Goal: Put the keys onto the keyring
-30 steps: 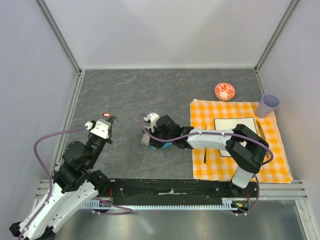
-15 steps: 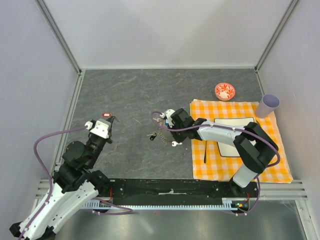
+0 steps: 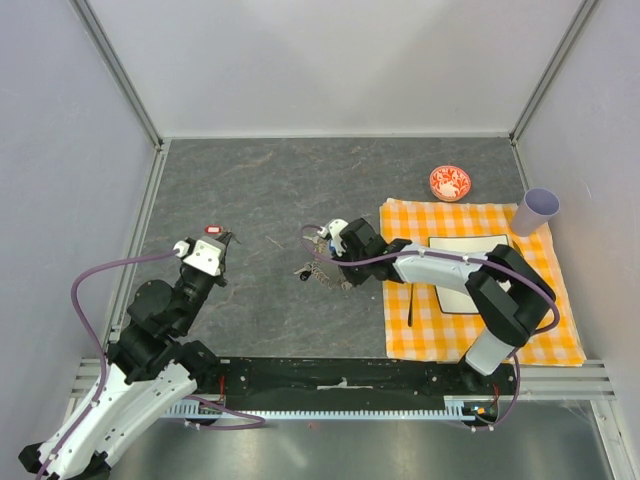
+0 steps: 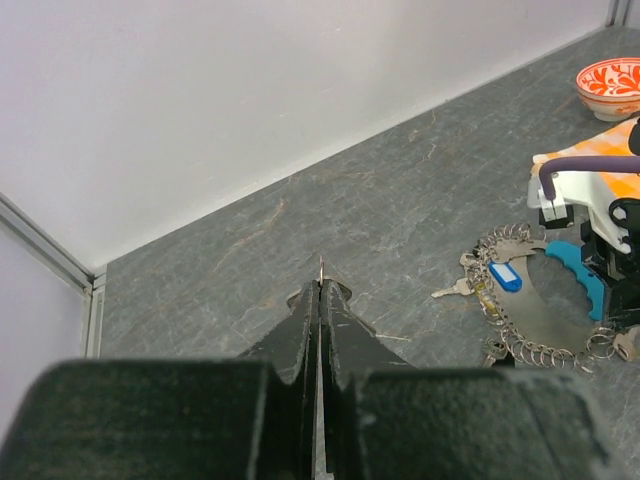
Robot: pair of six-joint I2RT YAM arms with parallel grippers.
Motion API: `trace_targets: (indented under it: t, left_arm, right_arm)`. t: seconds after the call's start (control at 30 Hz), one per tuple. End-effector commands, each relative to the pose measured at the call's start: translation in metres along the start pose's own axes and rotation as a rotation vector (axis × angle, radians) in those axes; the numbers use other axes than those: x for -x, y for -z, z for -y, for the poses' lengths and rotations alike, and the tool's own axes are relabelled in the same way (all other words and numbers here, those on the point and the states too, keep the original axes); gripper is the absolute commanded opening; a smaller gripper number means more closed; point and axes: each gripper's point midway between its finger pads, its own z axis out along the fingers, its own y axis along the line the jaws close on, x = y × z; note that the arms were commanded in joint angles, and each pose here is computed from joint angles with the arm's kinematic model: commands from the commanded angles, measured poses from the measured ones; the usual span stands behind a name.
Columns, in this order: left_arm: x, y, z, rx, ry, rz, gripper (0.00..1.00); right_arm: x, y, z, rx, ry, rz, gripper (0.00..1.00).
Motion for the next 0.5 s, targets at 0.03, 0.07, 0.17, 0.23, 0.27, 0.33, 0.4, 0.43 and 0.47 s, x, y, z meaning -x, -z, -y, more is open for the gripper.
trace_targets:
  t: [0.03, 0.07, 0.17, 0.23, 0.27, 0.33, 0.4, 0.43, 0.47]
  left_arm:
    - [0.01, -0.002, 0.001, -0.002, 0.043, 0.032, 0.02]
    - [0.009, -0.003, 0.001, -0.002, 0.043, 0.031, 0.02]
    - [0.009, -0.003, 0.001, -0.004, 0.043, 0.028, 0.02]
    - [0.009, -0.003, 0.001, -0.005, 0.044, 0.03, 0.02]
    - [0.01, -0.003, 0.001, -0.005, 0.044, 0.032, 0.02]
    - [0.01, -0.003, 0.001, -0.005, 0.045, 0.032, 0.02]
    - [0.01, -0.002, 0.001, -0.005, 0.046, 0.033, 0.02]
    - [0.01, -0.003, 0.001, -0.005, 0.047, 0.033, 0.02]
    - [0.01, -0.002, 0.001, -0.006, 0.046, 0.033, 0.02]
  right_arm:
    - [0.024, 0.02, 0.012, -0.069, -0.034, 0.107, 0.1]
    - [0.028, 0.024, 0.016, -0.092, -0.038, 0.125, 0.11]
    - [0.039, 0.039, 0.023, -0.139, -0.064, 0.183, 0.14]
    - [0.044, 0.046, 0.022, -0.133, -0.073, 0.214, 0.14]
    - [0.044, 0.046, 0.02, -0.126, -0.08, 0.219, 0.14]
    - [0.038, 0.043, 0.019, -0.12, -0.084, 0.203, 0.14]
    - [0.034, 0.04, 0.016, -0.102, -0.091, 0.19, 0.14]
    - [0.031, 0.037, 0.012, -0.083, -0.101, 0.18, 0.15]
    - [0.029, 0.035, 0.009, -0.067, -0.109, 0.176, 0.14]
